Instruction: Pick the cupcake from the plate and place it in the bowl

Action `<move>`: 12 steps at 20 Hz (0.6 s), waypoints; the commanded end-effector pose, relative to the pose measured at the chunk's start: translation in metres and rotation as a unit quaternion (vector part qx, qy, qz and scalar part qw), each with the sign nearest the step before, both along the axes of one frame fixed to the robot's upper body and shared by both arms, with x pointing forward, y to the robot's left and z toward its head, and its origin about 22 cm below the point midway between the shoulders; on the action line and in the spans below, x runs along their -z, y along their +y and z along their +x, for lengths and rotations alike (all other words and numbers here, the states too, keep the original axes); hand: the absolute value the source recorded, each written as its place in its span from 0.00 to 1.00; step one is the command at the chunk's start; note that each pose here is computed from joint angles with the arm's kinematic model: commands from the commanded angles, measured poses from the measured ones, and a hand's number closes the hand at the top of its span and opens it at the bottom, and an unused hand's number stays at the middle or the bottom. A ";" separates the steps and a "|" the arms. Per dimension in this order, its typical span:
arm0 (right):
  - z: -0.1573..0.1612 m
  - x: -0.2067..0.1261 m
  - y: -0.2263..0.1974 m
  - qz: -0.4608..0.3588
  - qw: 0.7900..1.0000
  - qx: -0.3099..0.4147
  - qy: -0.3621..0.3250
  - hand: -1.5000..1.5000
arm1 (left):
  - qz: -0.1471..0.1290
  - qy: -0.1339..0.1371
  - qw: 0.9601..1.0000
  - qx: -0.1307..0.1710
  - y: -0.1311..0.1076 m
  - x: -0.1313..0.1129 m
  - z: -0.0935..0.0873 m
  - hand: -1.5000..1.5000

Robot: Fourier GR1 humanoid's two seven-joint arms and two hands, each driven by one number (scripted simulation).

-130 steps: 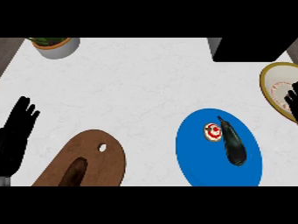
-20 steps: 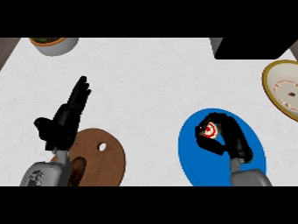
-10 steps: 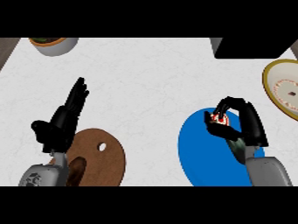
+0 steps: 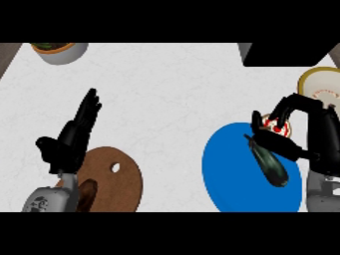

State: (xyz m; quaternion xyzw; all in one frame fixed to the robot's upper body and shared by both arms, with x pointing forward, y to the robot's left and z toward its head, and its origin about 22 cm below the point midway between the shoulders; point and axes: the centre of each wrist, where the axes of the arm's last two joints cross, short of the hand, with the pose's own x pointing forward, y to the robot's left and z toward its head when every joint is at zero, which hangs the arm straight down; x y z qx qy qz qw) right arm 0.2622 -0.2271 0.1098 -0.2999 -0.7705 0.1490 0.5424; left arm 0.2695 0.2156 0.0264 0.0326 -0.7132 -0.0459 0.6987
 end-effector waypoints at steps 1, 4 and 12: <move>-0.005 -0.046 -0.004 -0.026 0.998 0.058 -0.018 1.00 | 0.001 -0.006 1.000 0.000 0.010 -0.002 0.013 0.50; 0.003 -0.089 -0.008 -0.043 0.995 0.085 0.005 1.00 | 0.003 0.003 1.000 -0.002 0.012 -0.001 0.005 0.50; 0.051 -0.117 -0.040 -0.025 0.990 0.139 0.005 1.00 | 0.004 -0.005 1.000 0.004 -0.003 -0.010 0.007 0.50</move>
